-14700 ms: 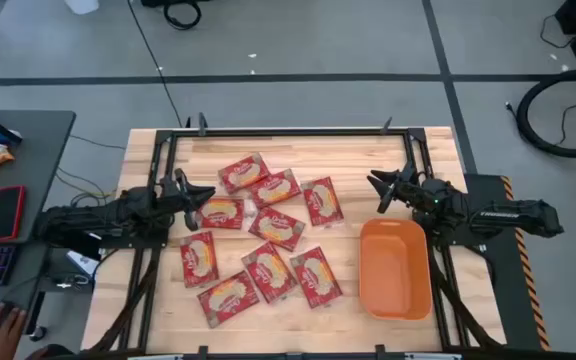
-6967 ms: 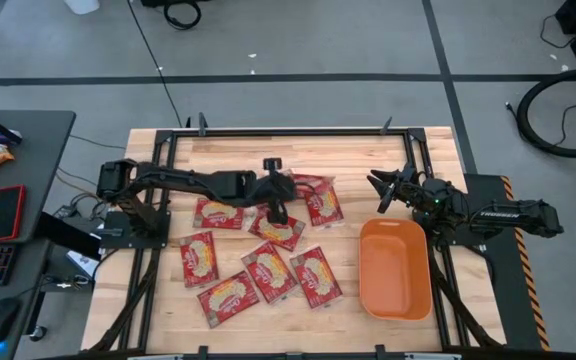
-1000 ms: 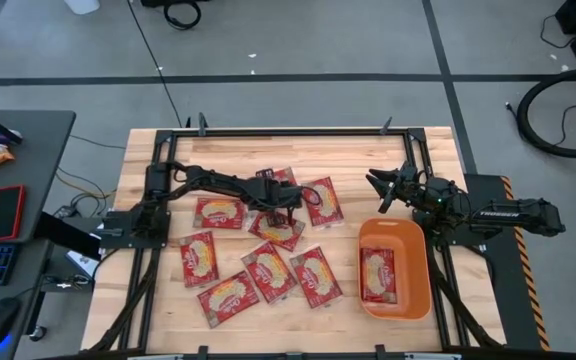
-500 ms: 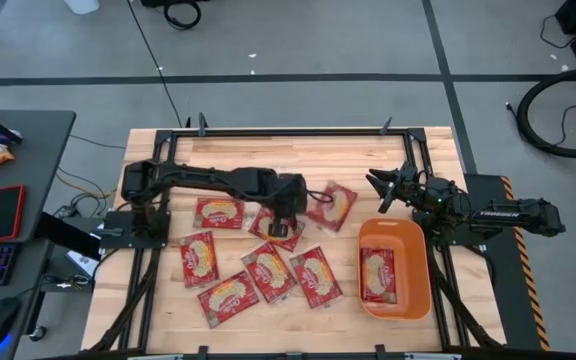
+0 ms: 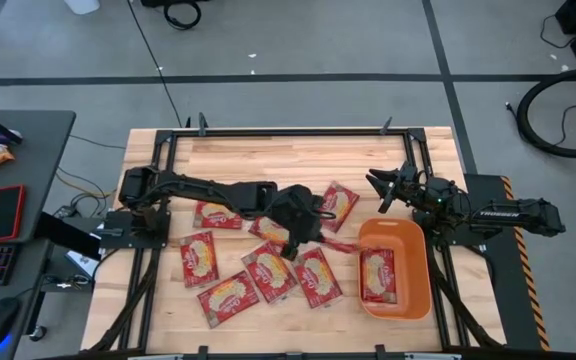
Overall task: Sort popcorn bags into baskets
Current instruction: Put the red popcorn bag into the orange bin
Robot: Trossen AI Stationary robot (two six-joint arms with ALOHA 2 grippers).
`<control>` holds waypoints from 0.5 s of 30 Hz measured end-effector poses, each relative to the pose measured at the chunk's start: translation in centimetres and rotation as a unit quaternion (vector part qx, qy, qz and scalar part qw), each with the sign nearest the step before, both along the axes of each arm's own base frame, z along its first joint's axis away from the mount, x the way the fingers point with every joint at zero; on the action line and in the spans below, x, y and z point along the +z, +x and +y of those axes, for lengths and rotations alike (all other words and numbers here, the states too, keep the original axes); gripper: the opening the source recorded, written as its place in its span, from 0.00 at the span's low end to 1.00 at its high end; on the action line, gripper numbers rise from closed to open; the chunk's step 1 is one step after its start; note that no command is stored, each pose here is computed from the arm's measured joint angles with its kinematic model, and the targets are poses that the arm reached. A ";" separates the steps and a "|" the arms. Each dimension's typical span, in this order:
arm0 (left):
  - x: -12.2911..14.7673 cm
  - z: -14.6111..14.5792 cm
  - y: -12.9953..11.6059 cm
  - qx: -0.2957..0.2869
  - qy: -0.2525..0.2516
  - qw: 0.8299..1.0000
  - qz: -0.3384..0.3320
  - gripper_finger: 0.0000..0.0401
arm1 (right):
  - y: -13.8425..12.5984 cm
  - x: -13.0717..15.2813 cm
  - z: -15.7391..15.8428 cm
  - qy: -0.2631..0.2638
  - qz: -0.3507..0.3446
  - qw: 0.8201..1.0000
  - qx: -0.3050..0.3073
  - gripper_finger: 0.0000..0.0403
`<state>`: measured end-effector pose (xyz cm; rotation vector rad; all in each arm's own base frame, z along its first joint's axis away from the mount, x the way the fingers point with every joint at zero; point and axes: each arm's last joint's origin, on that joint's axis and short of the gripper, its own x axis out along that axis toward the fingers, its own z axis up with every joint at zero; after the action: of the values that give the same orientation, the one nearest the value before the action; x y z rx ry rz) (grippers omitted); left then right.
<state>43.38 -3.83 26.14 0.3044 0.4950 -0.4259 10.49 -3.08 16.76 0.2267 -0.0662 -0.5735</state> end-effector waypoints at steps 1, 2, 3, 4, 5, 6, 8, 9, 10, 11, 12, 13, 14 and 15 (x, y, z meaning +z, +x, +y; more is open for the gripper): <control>0.0 -0.3 0.4 -0.004 0.001 1.000 -0.020 0.03 | 0.0 0.0 0.0 0.000 0.000 1.000 0.000 0.30; -0.3 -0.5 0.7 -0.006 0.001 1.000 -0.030 0.03 | 0.0 0.0 0.0 0.000 0.000 1.000 0.000 0.30; -0.4 -0.7 1.1 -0.009 -0.001 0.999 -0.048 0.03 | 0.0 0.0 0.0 0.000 0.000 1.000 0.000 0.30; -0.7 -0.9 1.6 -0.013 0.000 0.997 -0.071 0.03 | 0.0 0.0 0.0 0.000 -0.001 1.000 0.000 0.30; -0.9 -1.1 2.1 -0.019 0.003 0.995 -0.093 0.03 | 0.0 0.0 0.0 0.000 -0.002 1.000 0.000 0.30; -1.1 -1.3 2.5 -0.024 0.005 0.993 -0.116 0.03 | 0.0 0.1 0.0 -0.001 -0.003 1.000 0.000 0.30; -1.5 -1.7 3.3 -0.038 0.010 0.985 -0.166 0.03 | 0.0 0.1 0.0 -0.001 -0.004 1.000 0.000 0.30; -1.7 -1.7 3.7 -0.044 0.013 0.981 -0.190 0.03 | 0.0 0.1 0.0 -0.001 -0.004 1.000 0.000 0.30; -2.1 -1.7 4.0 -0.049 0.012 0.977 -0.207 0.03 | 0.0 0.1 0.0 -0.001 -0.004 1.000 0.000 0.30; -2.4 -1.7 4.4 -0.053 0.010 0.972 -0.228 0.03 | 0.0 0.1 0.0 -0.001 -0.004 1.000 0.000 0.30; -2.8 -1.6 4.7 -0.054 0.009 0.969 -0.241 0.03 | 0.0 0.1 0.0 -0.001 -0.004 1.000 0.000 0.30; -3.4 -1.4 5.0 -0.054 0.007 0.966 -0.253 0.03 | 0.0 0.1 0.0 -0.001 -0.004 1.000 0.000 0.30; -3.9 -1.2 5.3 -0.054 0.007 0.962 -0.268 0.03 | 0.0 0.1 0.0 -0.001 -0.004 1.000 0.000 0.30; -4.4 -1.0 5.6 -0.051 0.007 0.959 -0.277 0.03 | 0.0 0.1 0.0 -0.001 -0.004 1.000 0.000 0.30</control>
<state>48.94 -4.79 21.75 0.4466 -0.0671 -0.4153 10.49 -3.08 16.84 0.2275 -0.0741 -0.5724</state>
